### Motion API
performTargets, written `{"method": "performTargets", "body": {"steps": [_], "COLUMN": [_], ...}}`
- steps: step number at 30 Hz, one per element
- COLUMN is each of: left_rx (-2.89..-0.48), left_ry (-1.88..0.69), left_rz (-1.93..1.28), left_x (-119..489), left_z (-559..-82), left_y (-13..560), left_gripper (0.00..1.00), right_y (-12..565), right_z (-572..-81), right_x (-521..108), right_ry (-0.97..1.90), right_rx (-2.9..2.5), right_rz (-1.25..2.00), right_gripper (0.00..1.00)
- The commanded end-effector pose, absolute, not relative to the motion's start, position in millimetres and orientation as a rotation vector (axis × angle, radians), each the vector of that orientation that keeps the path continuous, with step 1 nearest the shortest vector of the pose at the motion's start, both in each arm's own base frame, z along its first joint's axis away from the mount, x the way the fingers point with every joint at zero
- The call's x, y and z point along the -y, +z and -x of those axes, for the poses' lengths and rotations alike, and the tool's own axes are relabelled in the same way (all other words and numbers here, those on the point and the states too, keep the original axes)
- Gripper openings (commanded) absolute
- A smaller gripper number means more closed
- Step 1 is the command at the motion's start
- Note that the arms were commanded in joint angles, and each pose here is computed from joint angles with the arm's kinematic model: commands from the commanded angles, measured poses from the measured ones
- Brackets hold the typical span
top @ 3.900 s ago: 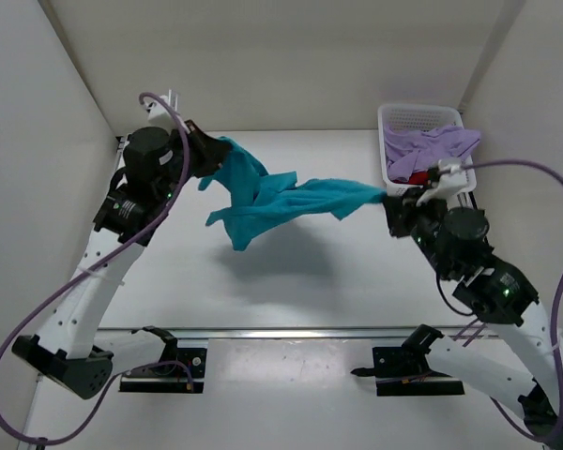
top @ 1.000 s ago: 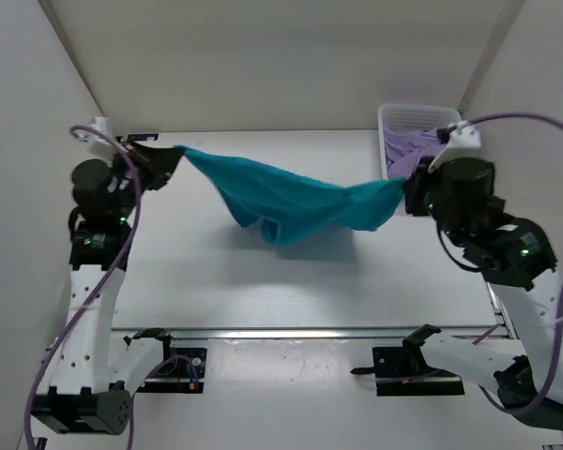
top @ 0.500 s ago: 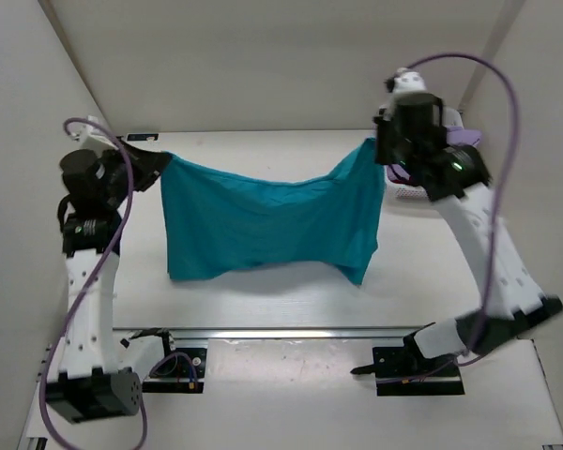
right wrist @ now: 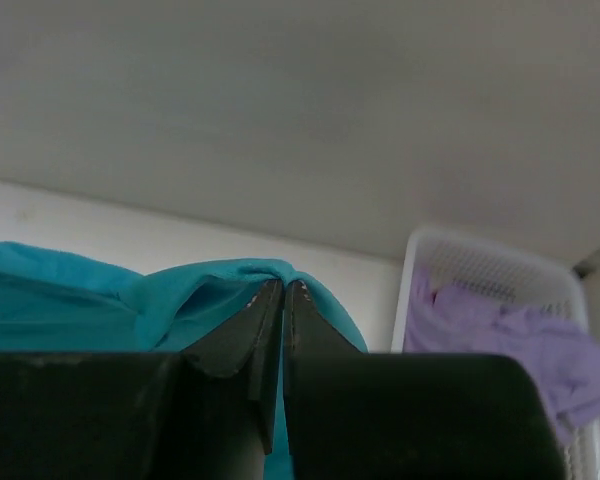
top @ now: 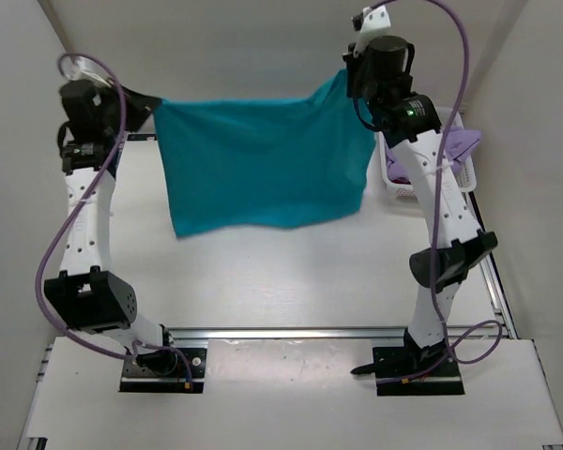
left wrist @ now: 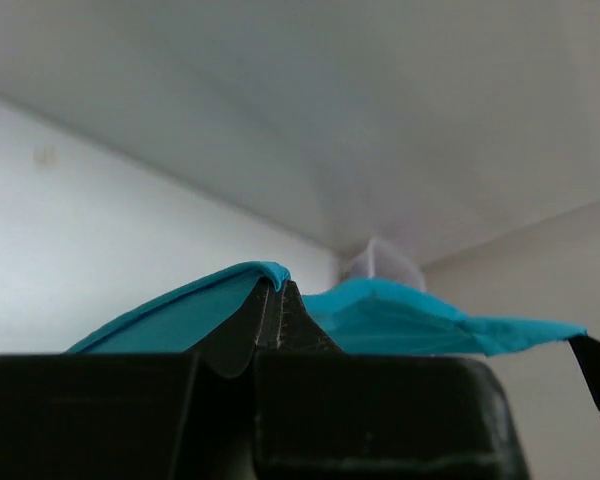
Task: Fold and stack the t-shirts
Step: Flatten out the tshirt, then grap the side of the flattened tshirt closest away from the robot with both arms
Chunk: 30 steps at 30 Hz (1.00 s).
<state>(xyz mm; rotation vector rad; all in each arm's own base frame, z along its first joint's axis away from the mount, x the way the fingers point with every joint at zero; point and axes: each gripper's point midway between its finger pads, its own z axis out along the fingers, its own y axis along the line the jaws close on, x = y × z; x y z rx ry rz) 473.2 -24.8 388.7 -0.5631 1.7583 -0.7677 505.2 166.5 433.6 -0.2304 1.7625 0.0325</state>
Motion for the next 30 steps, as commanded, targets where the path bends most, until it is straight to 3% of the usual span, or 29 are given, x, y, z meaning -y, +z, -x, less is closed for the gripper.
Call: {"method": "performTargets", "body": {"steps": [1, 6, 8, 9, 10, 18, 22, 25, 30], "left_rx": [-1.557, -1.56, -1.558, -1.592, -1.571, -1.867, -2.0, -2.069, -2.095], "left_ry": [-0.798, -0.751, -0.695, -0.689, -0.684, -0.552, -0.576, -0.523, -0.458], "left_rz": [0.495, 0.531, 0.57, 0.593, 0.581, 0.79, 0.901, 0.922, 0.909], "left_x": [8.6, -9.5, -17.1, -16.5, -16.4, -3.6, 4.1, 1.0, -3.9], "left_z": [-452.4, -445.7, -442.0, -435.1, -428.2, -353.1, -305.9, -280.9, -254.1], "left_y": [467.9, 443.0, 422.7, 399.4, 398.6, 180.1, 101.5, 75.4, 66.5], "left_gripper": [0.0, 0.0, 0.0, 0.0, 0.0, 0.0, 0.0, 0.0, 0.0], "right_y": [598.2, 546.0, 465.8, 464.6, 414.2, 185.6, 132.0, 81.8, 66.4], "right_z": [-441.8, -451.0, -462.7, -452.4, -455.1, -335.7, -288.2, -245.1, -196.3], "right_x": [-148.0, -148.7, -151.6, -149.6, -151.7, -144.5, -142.3, -127.7, -139.4], "right_ry": [0.002, 0.009, -0.001, 0.017, 0.01, 0.072, -0.002, 0.032, 0.132], "right_rx": [-1.301, -1.411, -1.571, -1.559, -1.648, -2.009, -2.2, -2.386, -2.501], "right_rz": [0.148, 0.217, 0.279, 0.273, 0.296, 0.299, 0.264, 0.135, 0.123], "right_gripper": [0.0, 0.0, 0.0, 0.0, 0.0, 0.0, 0.0, 0.0, 0.0]}}
